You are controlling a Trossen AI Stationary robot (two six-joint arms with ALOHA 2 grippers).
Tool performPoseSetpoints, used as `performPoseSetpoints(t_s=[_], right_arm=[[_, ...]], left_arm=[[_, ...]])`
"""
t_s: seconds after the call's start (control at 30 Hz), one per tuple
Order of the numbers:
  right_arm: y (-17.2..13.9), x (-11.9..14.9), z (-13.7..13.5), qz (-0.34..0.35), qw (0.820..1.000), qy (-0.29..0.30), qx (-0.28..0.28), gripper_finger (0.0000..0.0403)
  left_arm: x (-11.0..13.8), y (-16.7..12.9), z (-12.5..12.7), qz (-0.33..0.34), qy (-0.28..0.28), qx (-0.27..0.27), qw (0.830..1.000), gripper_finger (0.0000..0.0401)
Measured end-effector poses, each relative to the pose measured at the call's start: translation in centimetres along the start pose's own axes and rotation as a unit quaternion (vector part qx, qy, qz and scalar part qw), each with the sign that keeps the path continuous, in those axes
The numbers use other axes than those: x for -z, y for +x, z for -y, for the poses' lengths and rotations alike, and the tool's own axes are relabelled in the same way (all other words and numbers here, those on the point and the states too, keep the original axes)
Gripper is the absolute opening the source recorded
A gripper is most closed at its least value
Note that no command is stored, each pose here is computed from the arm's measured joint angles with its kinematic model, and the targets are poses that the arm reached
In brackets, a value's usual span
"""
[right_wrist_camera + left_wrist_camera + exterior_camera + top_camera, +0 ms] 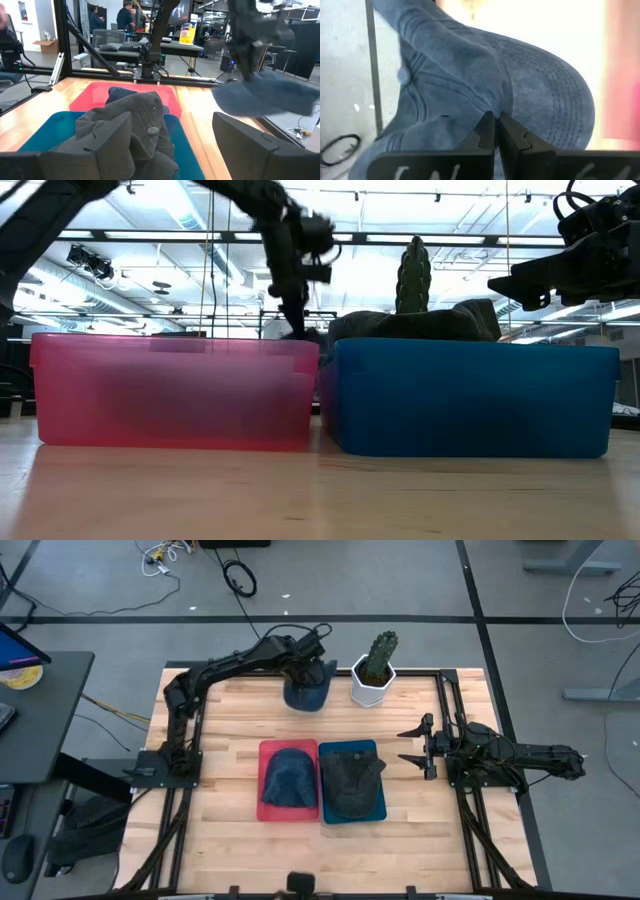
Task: Pick & Place hat
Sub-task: Put the dark blue cap into the red bin
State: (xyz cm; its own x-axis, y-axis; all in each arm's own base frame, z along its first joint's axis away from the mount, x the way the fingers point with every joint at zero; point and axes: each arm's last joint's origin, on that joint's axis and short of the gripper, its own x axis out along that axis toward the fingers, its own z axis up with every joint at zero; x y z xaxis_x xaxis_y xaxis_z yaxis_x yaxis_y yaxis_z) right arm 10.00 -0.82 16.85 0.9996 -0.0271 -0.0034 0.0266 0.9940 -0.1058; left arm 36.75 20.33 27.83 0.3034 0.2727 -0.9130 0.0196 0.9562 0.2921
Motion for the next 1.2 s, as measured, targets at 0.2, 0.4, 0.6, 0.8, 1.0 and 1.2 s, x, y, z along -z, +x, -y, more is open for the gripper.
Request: performPoseSetpoints(t_s=[0.2,0.4,0.6,0.8,1.0,1.2], right_arm=[[0.0,0.0,0.0,0.0,1.0,0.0,0.0,0.0281],[0.0,0.0,0.0,0.0,1.0,0.0,0.0,0.0281],[0.0,0.0,0.0,0.0,1.0,0.0,0.0,0.0281],[0.0,0.0,0.0,0.0,1.0,0.0,0.0,0.0281],[0.0,0.0,0.0,0.0,1.0,0.0,0.0,0.0281],[0.0,0.0,0.0,0.0,1.0,0.0,0.0,0.0281]], left_arm=[[-0.7,-5.7,5.1,-0.018,-0.064,0.013,0.998,0.0005],[-1.8,-9.9,12.8,-0.033,-0.076,0.006,0.997,0.0005],[-2.5,-12.7,20.9,-0.005,-0.088,-0.001,0.996,0.0005],[-2.0,-14.6,27.0,0.021,-0.102,-0.005,0.995,0.0005],[-1.5,-14.9,30.1,0.019,-0.108,-0.016,0.994,0.0005],[-1.6,-13.7,31.1,0.002,-0.106,-0.035,0.994,0.0005]])
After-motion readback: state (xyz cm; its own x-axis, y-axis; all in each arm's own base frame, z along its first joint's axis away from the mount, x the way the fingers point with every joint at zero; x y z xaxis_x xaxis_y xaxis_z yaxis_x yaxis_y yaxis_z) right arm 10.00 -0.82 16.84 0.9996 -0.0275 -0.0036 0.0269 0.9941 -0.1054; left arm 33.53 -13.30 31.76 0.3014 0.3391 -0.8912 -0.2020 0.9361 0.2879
